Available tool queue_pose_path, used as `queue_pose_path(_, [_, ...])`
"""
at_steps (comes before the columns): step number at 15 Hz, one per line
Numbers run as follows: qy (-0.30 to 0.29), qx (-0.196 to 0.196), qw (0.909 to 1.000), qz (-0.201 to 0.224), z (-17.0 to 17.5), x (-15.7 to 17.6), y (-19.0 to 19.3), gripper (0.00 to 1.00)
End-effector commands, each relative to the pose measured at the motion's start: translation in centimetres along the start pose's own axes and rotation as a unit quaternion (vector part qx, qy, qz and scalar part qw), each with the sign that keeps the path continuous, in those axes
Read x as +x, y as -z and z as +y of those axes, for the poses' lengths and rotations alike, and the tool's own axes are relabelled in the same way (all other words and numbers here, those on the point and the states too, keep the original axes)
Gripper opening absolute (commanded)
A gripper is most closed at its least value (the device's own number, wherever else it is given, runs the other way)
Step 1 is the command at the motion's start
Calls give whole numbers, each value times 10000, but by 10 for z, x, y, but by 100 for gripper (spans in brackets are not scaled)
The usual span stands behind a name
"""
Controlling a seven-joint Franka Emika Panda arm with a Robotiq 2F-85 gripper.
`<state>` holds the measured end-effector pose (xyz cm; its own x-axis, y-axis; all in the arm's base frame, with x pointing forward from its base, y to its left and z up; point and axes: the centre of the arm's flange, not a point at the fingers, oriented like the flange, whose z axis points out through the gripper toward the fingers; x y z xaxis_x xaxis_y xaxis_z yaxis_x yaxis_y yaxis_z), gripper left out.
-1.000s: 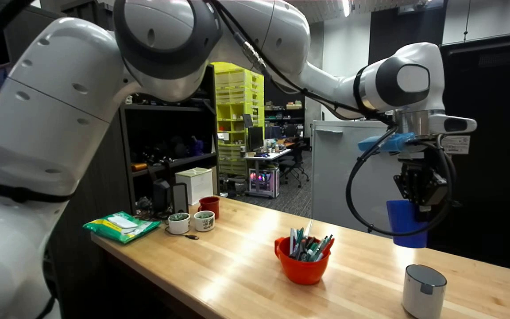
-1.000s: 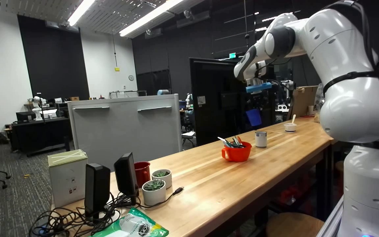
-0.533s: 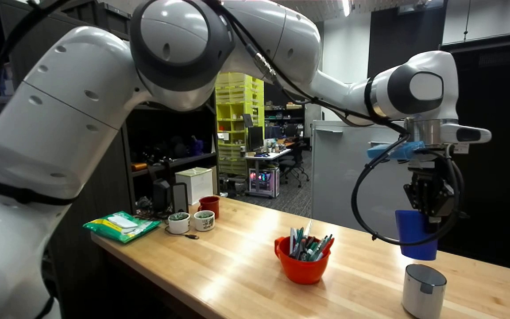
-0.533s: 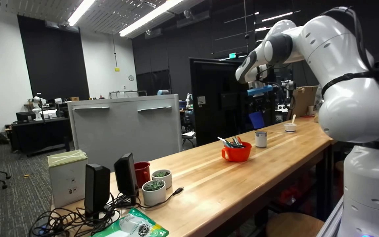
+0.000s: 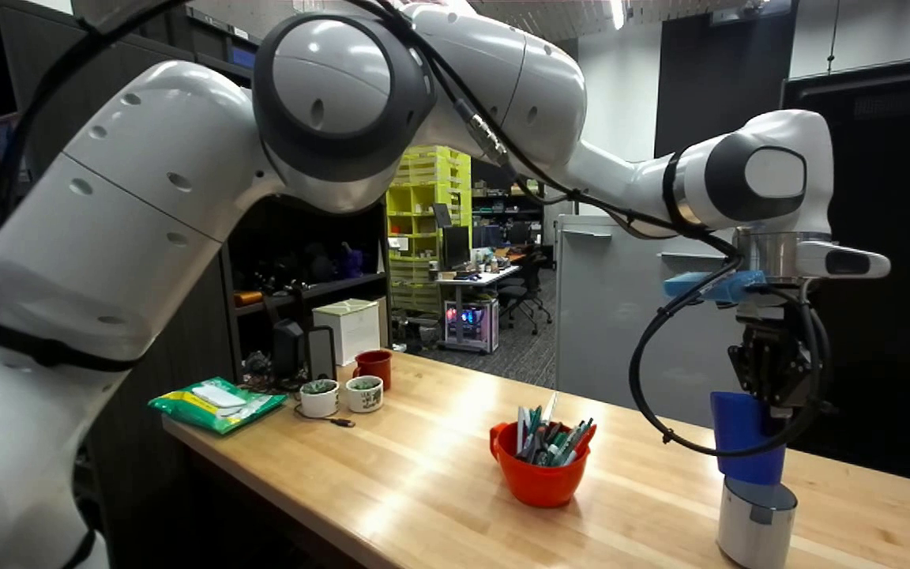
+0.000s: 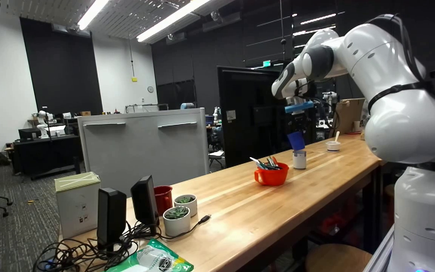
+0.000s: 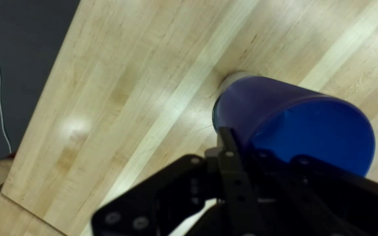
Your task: Put the blue cup in the white cup
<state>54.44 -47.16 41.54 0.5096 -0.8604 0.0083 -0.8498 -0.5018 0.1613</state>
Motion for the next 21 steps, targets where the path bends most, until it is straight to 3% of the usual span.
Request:
queue_pose_path(1, [-117,63,9999,-105,-2,8,1,1])
queue_pose_path(13, [-173,81,9997,-118,3,19,-16,1])
queue_pose_path(21, [-68,529,9986,10,6,22,-32,1])
